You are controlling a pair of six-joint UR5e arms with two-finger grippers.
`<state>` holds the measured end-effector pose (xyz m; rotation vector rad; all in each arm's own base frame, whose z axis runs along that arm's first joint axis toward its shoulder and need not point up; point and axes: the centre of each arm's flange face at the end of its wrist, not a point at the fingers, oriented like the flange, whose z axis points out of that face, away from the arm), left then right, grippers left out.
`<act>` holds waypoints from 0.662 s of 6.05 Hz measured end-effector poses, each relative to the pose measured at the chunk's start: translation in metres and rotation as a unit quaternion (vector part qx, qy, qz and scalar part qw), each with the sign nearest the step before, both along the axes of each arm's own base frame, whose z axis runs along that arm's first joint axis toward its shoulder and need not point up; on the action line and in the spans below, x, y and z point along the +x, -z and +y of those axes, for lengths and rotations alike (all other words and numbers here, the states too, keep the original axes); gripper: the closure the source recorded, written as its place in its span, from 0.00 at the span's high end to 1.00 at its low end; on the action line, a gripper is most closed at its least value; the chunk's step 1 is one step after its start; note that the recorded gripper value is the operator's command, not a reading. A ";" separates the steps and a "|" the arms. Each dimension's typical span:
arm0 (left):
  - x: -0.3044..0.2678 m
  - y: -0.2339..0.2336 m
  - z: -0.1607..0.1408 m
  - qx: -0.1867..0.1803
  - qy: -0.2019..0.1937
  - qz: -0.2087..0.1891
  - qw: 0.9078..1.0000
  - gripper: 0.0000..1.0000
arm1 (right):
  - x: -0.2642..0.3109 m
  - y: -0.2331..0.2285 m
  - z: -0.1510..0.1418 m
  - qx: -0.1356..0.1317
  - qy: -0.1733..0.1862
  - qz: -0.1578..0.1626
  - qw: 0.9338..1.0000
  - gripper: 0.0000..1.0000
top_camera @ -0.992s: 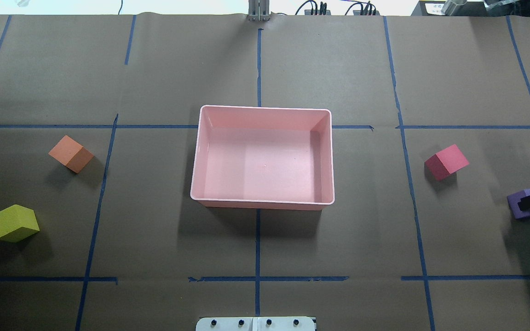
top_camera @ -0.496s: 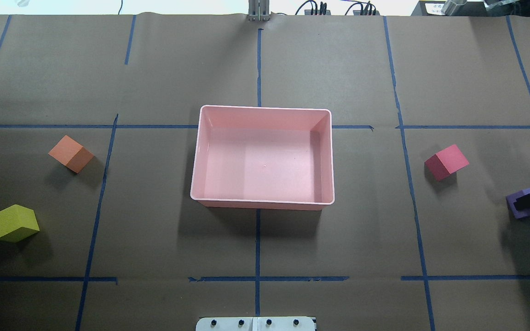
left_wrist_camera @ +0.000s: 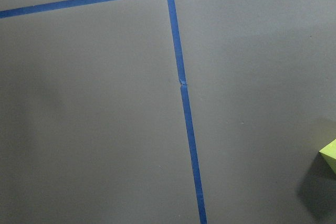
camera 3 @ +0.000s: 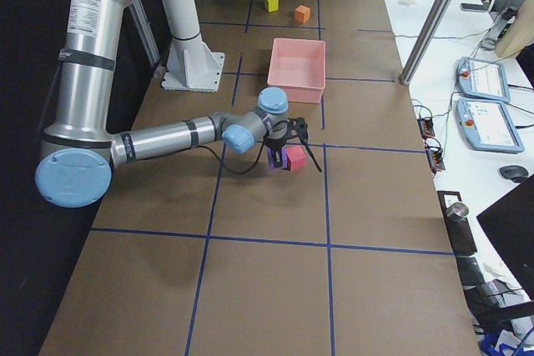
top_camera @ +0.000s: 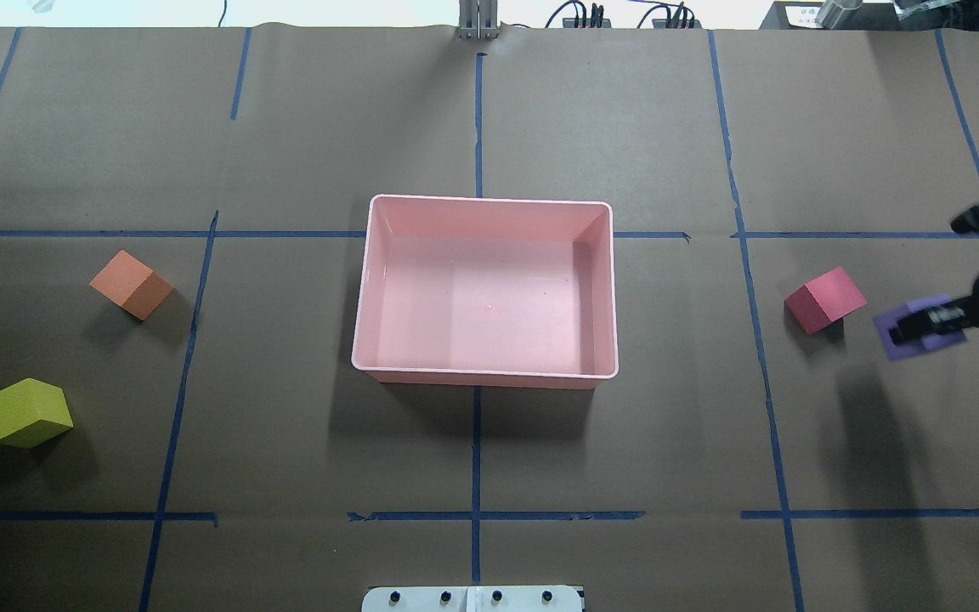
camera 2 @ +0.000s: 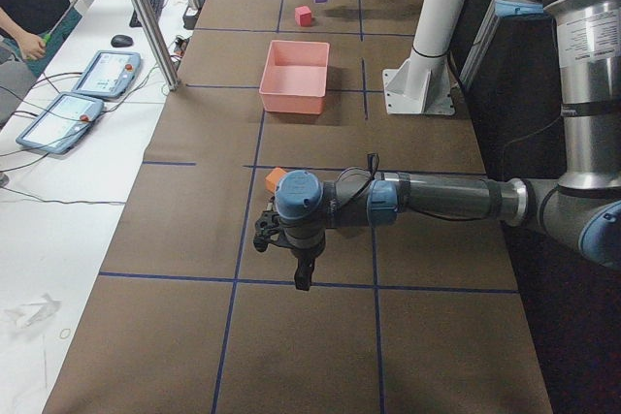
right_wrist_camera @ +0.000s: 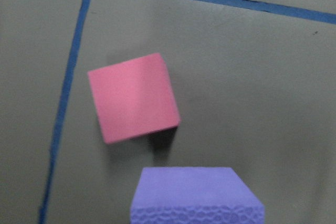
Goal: Place blocks into pink bin with both arms
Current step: 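Grasp the purple cube with the right gripper and lift it, then carry the purple cube into the pink bin and release it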
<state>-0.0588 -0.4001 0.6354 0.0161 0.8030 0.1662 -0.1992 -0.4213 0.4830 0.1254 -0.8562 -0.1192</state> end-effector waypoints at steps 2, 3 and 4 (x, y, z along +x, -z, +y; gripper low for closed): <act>0.000 0.000 0.000 0.000 0.000 0.000 1.000 1.00 | -0.083 0.145 -0.041 -0.053 -0.033 -0.018 0.998 0.30; 0.000 0.000 0.000 0.000 0.000 0.000 1.000 1.00 | -0.142 0.213 -0.042 -0.077 -0.049 -0.011 0.996 0.30; 0.000 0.000 0.000 0.000 0.000 0.000 1.000 1.00 | -0.197 0.266 -0.039 -0.096 -0.072 -0.005 0.993 0.81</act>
